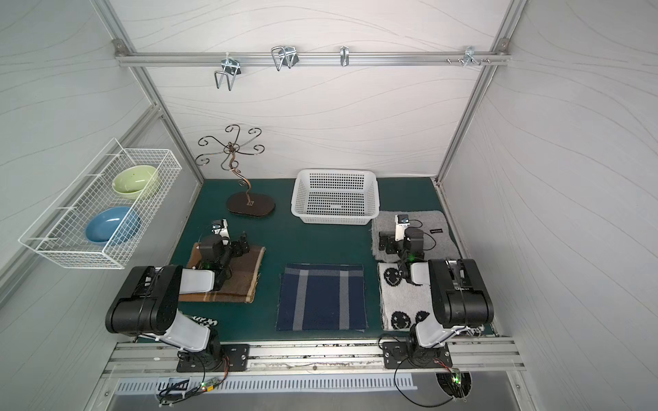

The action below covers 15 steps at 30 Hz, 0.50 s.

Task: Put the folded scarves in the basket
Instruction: Move the basket to the center of the board.

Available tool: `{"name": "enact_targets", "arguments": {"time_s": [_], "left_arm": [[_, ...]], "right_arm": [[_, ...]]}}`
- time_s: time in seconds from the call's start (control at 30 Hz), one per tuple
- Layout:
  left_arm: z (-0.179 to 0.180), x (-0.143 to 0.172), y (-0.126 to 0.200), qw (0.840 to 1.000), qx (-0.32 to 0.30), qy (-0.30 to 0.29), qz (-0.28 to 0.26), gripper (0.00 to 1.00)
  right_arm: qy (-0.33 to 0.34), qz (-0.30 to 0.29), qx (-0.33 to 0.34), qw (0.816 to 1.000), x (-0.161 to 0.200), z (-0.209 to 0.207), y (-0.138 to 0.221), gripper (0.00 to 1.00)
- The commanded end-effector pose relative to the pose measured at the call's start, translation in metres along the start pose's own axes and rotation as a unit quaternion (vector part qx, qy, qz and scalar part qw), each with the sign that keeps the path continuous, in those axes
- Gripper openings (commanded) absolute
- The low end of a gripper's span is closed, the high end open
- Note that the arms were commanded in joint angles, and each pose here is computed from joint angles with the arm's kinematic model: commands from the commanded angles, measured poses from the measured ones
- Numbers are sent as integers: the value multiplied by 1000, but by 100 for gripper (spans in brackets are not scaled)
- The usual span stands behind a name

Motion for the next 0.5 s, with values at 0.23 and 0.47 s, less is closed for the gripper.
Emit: {"name": "enact_targets", "arguments": {"time_s": [0.23,0.47], "left_arm": [[-2,-23,0,999,15,10,-40,100],[-2,-23,0,999,16,11,-40,100]], "right_arm": [[7,-15,3,1000,-7,-2,0,99],[5,-15,2,1000,-7,-2,0,99]]}}
Point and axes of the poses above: each gripper's point midway between its finger pads, its own y axis back along the fingers, its own z axis along the line the jaws close on, x = y × z, the point moved 2 cm from there along y, back along the fingers, and after that the axes turned 2 degrees about y, right-handed, at the moved point
